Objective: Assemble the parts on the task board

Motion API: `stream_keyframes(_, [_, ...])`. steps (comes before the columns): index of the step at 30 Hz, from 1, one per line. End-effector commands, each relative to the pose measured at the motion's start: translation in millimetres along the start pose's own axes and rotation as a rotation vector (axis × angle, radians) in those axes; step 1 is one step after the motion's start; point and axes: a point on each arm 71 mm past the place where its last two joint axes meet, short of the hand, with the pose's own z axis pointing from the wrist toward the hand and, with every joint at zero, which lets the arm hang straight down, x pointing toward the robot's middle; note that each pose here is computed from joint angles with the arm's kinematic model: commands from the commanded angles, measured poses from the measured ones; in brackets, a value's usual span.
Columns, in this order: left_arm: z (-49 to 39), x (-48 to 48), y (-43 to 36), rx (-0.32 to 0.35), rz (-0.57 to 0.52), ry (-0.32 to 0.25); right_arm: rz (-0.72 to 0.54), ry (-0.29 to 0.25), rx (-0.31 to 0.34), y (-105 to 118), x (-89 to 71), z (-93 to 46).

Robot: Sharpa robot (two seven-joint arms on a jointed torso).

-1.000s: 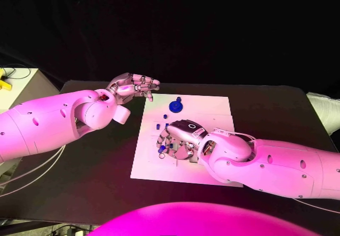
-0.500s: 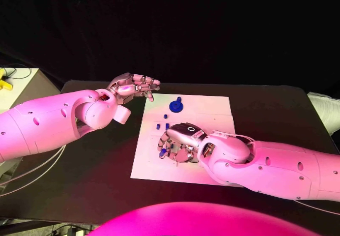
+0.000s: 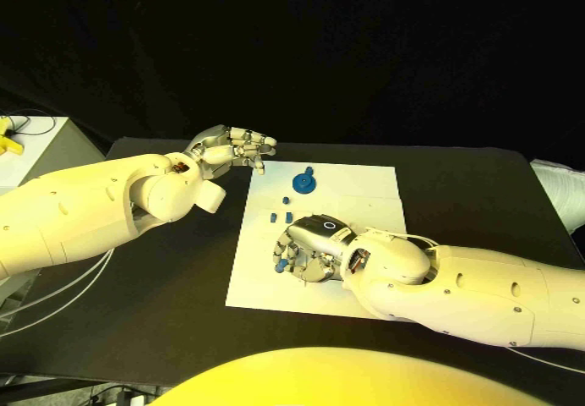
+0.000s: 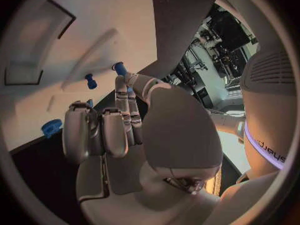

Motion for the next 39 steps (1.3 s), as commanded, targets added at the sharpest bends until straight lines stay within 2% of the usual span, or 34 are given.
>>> stream_keyframes(1, [0.1, 2.1, -0.9, 0.005, -0.012, 0.015, -0.022, 0.02, -0.005, 0.1, 2.4, 0.1])
stream_keyframes(15, [-0.7, 1.3, -1.0, 0.004, -0.011, 0.013, -0.063, 0.043, 0.014, -1.4, 7.9, 3.0])
stream_keyframes(24, [-0.7, 1.5, -1.0, 0.004, -0.011, 0.014, -0.049, 0.047, -0.008, 0.3, 9.5, 5.0])
stream_keyframes(39, [-1.3, 0.6, -0.9, 0.002, -0.011, 0.012, -0.026, -0.006, -0.02, -1.7, 6.1, 3.1])
